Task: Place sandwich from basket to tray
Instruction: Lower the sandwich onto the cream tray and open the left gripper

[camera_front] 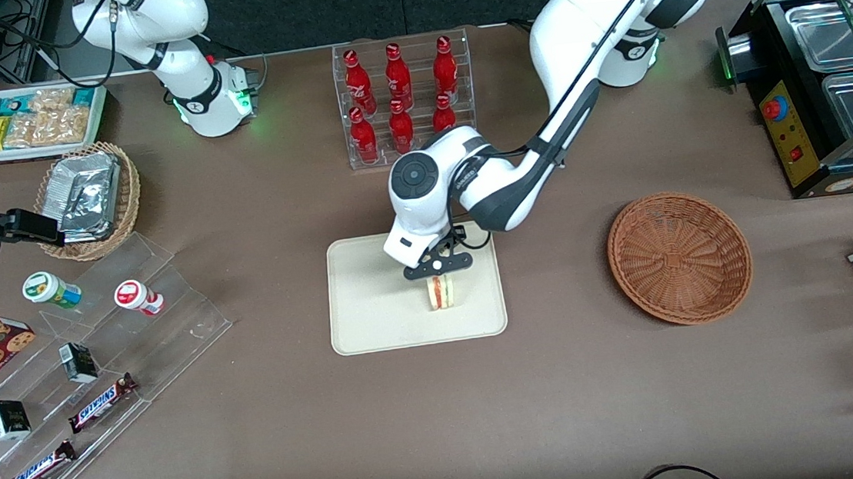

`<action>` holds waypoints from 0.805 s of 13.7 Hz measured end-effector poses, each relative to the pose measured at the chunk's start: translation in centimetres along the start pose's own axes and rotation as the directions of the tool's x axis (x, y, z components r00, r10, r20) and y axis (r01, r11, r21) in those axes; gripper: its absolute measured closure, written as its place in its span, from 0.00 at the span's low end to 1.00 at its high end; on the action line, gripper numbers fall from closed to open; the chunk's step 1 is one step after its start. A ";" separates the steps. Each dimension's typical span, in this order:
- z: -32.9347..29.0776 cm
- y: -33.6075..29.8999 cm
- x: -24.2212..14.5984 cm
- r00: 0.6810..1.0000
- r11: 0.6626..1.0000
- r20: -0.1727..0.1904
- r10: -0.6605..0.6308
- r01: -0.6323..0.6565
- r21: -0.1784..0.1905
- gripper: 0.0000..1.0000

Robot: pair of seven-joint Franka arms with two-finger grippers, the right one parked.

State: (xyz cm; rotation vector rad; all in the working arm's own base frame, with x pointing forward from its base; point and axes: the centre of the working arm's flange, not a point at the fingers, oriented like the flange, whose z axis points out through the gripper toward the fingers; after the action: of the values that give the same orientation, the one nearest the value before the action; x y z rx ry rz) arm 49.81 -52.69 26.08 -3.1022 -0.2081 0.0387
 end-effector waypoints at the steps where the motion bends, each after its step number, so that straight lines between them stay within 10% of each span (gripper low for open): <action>1: 0.4 0.2 -0.1 1.000 1.000 0.001 -0.003 0.003 0.004 0.86; 3: 1.1 0.3 -0.1 1.000 1.000 0.005 -0.004 0.004 0.007 0.81; 11: -2.2 0.2 1.1 0.999 1.000 -0.037 -0.018 0.018 0.003 0.01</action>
State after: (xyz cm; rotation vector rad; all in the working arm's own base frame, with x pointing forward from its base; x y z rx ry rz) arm 50.99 -52.80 28.25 -3.0948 -0.2339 -0.0194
